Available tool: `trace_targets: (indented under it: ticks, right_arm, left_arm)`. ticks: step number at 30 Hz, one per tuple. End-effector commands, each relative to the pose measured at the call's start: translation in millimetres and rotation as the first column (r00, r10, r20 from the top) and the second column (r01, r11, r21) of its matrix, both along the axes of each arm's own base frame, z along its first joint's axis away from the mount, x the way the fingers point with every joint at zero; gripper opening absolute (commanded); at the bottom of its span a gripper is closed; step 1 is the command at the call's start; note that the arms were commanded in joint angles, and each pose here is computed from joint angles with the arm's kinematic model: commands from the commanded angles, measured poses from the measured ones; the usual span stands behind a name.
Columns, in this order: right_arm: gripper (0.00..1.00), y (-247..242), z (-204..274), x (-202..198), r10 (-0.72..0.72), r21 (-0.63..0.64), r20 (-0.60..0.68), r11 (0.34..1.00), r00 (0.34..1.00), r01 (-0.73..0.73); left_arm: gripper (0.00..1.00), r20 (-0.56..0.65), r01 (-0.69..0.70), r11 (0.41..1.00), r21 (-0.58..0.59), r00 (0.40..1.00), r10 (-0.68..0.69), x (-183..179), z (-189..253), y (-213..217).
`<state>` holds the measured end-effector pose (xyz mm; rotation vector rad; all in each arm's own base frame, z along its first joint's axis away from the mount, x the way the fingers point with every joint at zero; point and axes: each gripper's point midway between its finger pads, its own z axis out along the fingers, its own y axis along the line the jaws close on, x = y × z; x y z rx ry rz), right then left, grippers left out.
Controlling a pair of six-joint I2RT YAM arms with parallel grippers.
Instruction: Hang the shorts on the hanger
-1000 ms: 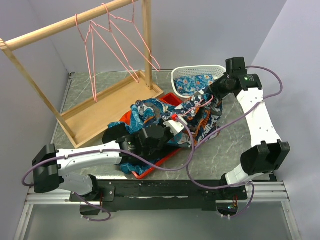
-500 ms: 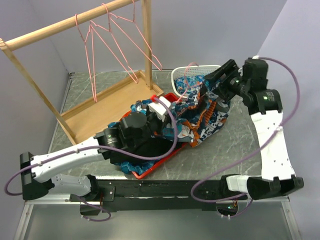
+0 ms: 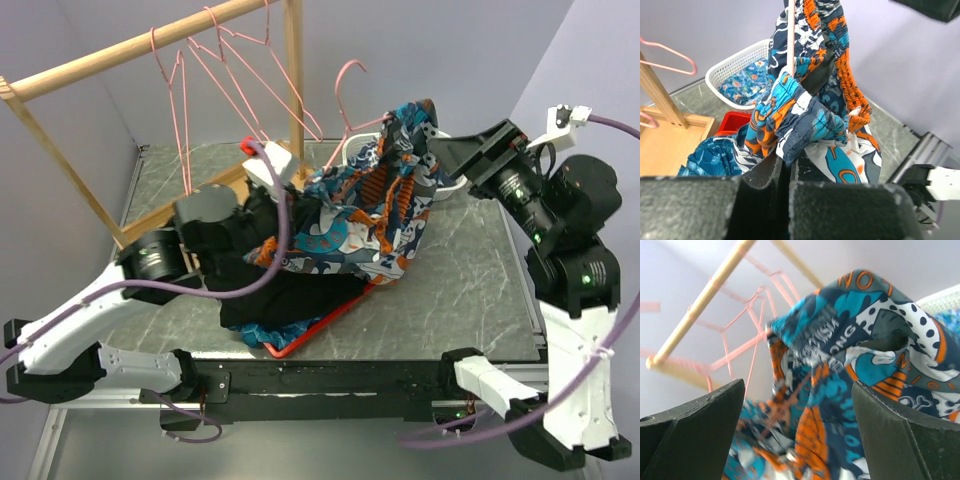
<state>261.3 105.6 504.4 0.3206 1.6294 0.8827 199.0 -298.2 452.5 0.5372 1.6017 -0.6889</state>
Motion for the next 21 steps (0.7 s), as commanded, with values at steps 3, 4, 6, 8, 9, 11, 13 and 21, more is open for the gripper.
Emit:
trace_targets:
  ticks: [3,4,6,8,9,11,13,21]
  right_arm:
    - [0.92,18,12,-12,0.013,-0.178,0.111,0.984,0.994,0.007]
    - [0.90,24,12,-14,0.027,-0.186,0.110,0.982,0.994,-0.006]
    - [0.86,33,8,-11,0.019,-0.222,0.094,0.975,0.995,0.002]
    - [0.81,45,-2,-3,0.027,-0.263,0.056,0.965,0.998,-0.012]
    - [0.80,48,1,-2,0.024,-0.273,0.063,0.962,0.998,-0.006]
    - [0.79,61,0,0,0.031,-0.288,0.049,0.957,0.998,-0.016]
    - [0.79,65,0,3,0.009,-0.298,0.050,0.955,0.999,0.006]
    - [0.12,70,-9,24,-0.073,-0.366,-0.010,0.928,0.997,0.064]
  left_arm:
    - [0.01,0.023,0.012,0.994,-0.106,1.000,-0.010,-20,62,37]
    - [0.01,0.024,0.018,0.994,-0.104,1.000,-0.016,-22,64,39]
    - [0.01,0.018,0.017,0.995,-0.098,1.000,-0.016,-23,69,42]
    - [0.01,0.018,0.024,0.995,-0.098,1.000,-0.022,-25,74,43]
    - [0.01,0.010,0.024,0.996,-0.083,1.000,-0.024,-26,72,45]
    - [0.01,0.006,0.030,0.997,-0.072,1.000,-0.030,-27,71,45]
    - [0.01,-0.004,0.034,0.998,-0.058,0.999,-0.034,-29,67,46]
    - [0.01,-0.028,0.034,0.999,-0.037,0.999,-0.035,-37,58,61]
